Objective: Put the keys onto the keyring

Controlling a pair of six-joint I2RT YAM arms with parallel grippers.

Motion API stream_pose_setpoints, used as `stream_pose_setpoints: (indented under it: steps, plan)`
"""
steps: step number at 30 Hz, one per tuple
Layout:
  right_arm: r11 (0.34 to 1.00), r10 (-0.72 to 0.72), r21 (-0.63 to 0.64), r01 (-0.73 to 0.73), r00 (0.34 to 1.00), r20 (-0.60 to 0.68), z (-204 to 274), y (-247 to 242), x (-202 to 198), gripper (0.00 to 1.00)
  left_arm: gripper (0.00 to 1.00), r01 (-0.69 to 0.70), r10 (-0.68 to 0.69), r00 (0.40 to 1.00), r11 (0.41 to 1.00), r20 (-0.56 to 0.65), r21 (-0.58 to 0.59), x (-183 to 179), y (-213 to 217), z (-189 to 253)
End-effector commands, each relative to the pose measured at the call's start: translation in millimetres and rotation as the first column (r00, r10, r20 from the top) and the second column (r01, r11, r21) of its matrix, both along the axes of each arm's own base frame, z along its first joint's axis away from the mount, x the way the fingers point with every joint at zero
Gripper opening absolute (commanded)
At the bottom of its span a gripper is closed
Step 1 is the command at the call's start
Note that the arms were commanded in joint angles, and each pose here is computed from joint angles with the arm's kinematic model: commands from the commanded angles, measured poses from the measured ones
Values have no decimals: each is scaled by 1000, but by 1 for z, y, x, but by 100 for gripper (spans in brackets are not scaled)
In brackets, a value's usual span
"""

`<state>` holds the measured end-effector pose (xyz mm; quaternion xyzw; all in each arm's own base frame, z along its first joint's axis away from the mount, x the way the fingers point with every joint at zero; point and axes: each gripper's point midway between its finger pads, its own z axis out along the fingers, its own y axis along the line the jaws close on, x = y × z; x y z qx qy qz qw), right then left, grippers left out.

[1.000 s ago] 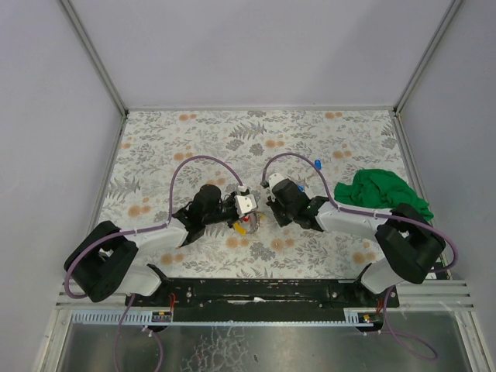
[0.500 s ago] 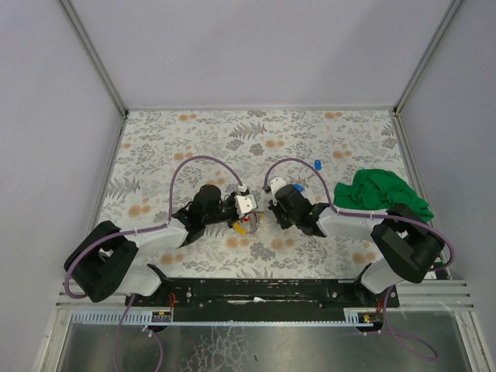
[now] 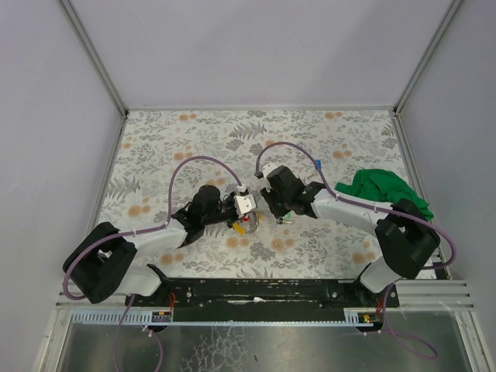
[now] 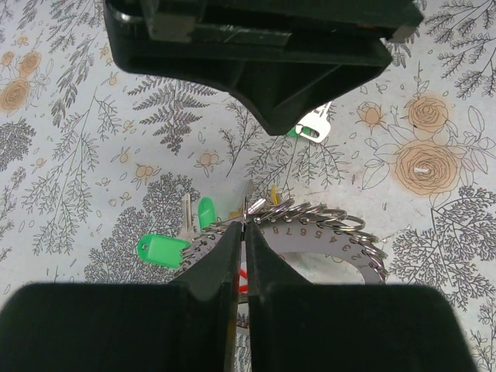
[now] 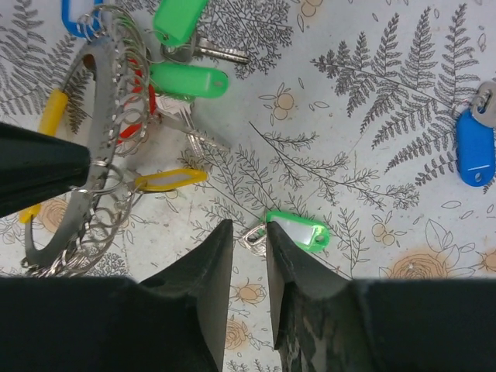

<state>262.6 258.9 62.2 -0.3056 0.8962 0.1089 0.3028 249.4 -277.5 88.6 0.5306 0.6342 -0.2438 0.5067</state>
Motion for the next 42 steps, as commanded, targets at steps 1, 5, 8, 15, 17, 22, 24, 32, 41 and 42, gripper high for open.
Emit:
stream_pose_setpoints:
  steps: [1, 5, 8, 15, 17, 22, 24, 32, 41, 42]
  plan:
    - [999, -7, -42, 2, 990, -139, -10, -7, -6, 31, 0, -13, 17, 998, 998, 69, -60, 7, -4, 22]
    - [998, -7, -69, -8, 979, -203, -21, -6, -10, 30, 0, -18, 22, 997, 998, 71, -61, 8, -3, 22]
    - [997, -15, -81, -3, 974, -225, -26, -6, -9, 27, 0, -15, 19, 997, 998, 68, -60, 7, -4, 21]
    - [995, -31, -104, 6, 971, -235, -29, -5, -4, 27, 0, -11, 15, 998, 998, 68, -60, 7, -5, 22]
    - [993, -33, -116, 5, 970, -241, -32, -6, -3, 26, 0, -14, 18, 998, 998, 66, -59, 7, -4, 21]
    - [990, -43, -137, 8, 967, -251, -36, -7, -2, 24, 0, -12, 16, 998, 998, 66, -60, 7, -4, 22]
    - [989, -48, -147, 10, 966, -253, -38, -9, -3, 23, 0, -10, 14, 998, 998, 65, -59, 7, -5, 21]
    - [985, -59, -171, 15, 965, -254, -43, -12, -2, 18, 0, -7, 11, 998, 998, 61, -57, 6, -5, 20]
    - [986, -23, -167, -17, 971, -236, -38, -14, -3, 1, 0, 1, 2, 998, 999, 60, -52, 6, -6, 19]
    - [987, -3, -157, -33, 974, -227, -37, -14, -3, 0, 0, 8, -5, 998, 999, 60, -52, 5, -6, 19]
